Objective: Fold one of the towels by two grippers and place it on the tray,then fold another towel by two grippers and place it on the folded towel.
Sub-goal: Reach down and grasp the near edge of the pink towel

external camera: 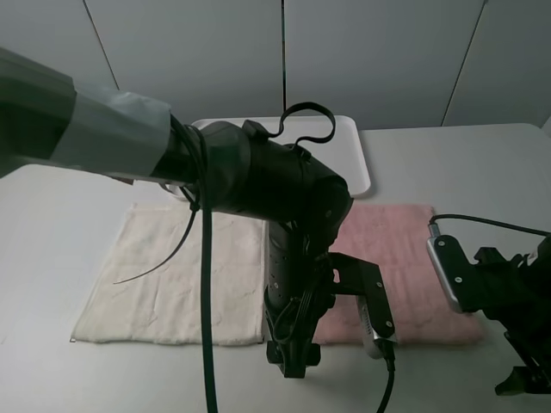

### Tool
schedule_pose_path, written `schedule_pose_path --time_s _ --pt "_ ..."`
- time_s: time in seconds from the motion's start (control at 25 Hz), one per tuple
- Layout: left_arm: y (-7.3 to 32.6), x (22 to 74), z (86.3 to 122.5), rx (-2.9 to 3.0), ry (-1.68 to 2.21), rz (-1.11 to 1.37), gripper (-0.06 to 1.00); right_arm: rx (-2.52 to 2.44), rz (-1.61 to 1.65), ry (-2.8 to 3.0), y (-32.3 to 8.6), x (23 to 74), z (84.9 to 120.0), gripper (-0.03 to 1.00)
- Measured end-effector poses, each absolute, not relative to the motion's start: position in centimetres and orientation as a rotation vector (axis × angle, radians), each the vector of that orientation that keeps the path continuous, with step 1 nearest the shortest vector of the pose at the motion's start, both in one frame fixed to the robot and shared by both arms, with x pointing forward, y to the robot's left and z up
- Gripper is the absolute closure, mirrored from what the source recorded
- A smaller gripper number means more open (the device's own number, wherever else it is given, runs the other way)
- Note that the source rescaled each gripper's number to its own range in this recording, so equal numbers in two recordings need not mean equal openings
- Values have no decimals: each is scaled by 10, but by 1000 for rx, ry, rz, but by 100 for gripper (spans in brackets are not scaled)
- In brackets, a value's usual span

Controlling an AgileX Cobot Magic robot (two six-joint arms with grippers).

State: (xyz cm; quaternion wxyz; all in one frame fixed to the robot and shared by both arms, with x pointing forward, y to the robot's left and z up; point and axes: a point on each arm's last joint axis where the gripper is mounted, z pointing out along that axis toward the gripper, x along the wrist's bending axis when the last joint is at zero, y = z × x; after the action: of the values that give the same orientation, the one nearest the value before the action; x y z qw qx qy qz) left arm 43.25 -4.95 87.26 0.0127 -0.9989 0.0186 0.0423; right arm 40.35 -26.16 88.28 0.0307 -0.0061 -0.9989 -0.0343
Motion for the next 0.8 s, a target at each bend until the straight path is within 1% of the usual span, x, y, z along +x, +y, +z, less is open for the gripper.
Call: schedule_pose_path --time_s 0.8 --pt "-50 433 873 -3115 58 130 -6 -21 -107 -3097 -262 406 881 -3"
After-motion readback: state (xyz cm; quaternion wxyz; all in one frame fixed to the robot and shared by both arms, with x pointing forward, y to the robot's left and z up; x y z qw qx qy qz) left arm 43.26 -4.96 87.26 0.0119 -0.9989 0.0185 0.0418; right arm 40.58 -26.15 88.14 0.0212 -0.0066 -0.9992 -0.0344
